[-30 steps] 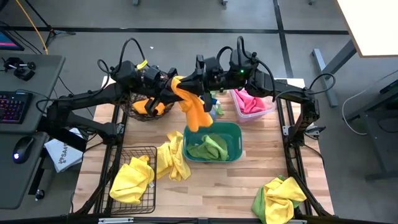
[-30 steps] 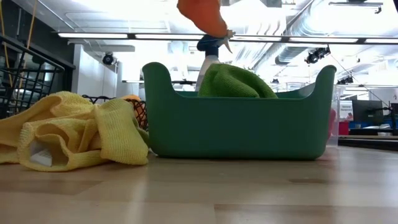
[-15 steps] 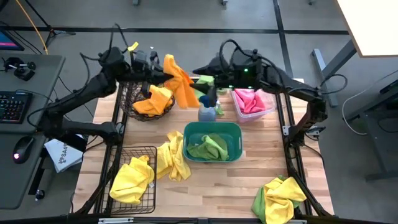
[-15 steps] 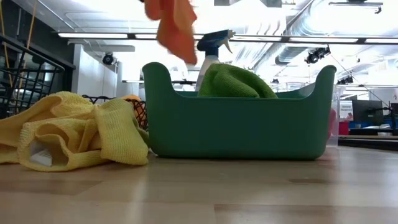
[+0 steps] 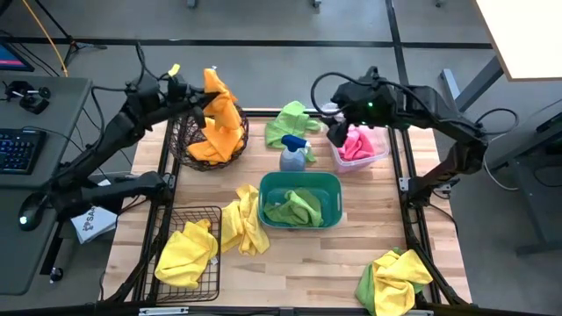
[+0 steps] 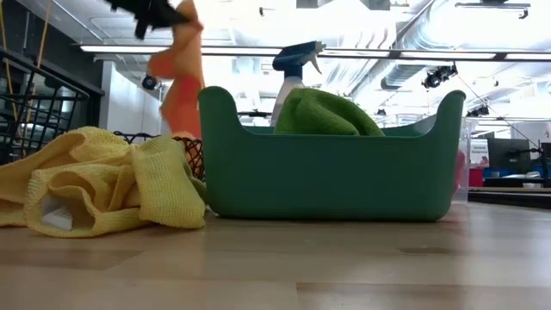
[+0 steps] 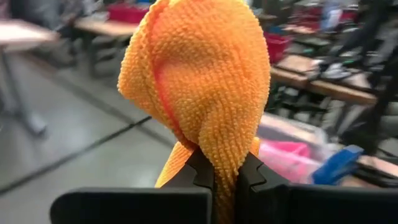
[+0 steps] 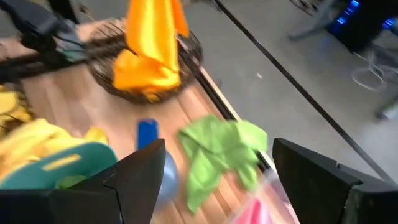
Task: Sort microfiber towel by color & place in baskets
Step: Put the orange towel into the circular wire basket, then put the yellow towel into the wire basket
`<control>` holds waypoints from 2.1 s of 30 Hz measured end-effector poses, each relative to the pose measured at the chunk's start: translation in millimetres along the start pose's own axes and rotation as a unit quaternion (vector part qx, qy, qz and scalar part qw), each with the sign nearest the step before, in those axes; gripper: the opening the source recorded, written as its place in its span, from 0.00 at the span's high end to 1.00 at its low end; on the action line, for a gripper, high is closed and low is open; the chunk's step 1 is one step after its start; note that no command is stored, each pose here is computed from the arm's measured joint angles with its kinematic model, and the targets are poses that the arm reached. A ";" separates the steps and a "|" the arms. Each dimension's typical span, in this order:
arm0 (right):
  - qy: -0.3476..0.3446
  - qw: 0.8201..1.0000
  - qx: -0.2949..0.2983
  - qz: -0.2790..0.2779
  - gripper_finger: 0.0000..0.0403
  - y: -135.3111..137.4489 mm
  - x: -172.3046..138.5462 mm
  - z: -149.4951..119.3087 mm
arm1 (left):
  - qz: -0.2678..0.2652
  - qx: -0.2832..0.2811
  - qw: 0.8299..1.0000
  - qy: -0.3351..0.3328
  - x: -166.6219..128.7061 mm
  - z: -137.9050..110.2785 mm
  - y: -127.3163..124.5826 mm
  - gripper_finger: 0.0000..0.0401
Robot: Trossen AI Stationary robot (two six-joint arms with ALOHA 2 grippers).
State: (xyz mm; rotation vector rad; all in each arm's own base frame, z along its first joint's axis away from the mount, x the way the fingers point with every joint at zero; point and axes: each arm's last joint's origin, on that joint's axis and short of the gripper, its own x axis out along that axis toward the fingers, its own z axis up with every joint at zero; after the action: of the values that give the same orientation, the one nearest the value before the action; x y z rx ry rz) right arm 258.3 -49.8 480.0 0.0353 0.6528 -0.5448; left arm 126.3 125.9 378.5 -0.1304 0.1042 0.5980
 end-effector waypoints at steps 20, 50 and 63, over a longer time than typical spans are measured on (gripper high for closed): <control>0.052 0.984 0.161 -0.045 0.27 -11.9 12.0 -124.9 | 0.221 -0.124 0.919 0.302 -8.8 -113.4 15.8 0.95; 0.048 0.984 0.173 0.004 0.27 -8.0 18.8 -137.6 | -0.049 -0.178 0.870 0.457 26.7 -55.6 -78.2 0.42; 0.049 0.987 0.154 0.009 0.27 -7.7 18.8 -137.6 | -0.062 -0.069 0.780 0.619 53.0 -144.8 -192.5 0.42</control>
State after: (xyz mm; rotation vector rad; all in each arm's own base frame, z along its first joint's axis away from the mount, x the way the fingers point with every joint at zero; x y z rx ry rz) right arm 188.7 -37.9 360.1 0.3608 0.6588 -0.6247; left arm 270.3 -24.4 246.2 -0.6632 1.3341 0.2955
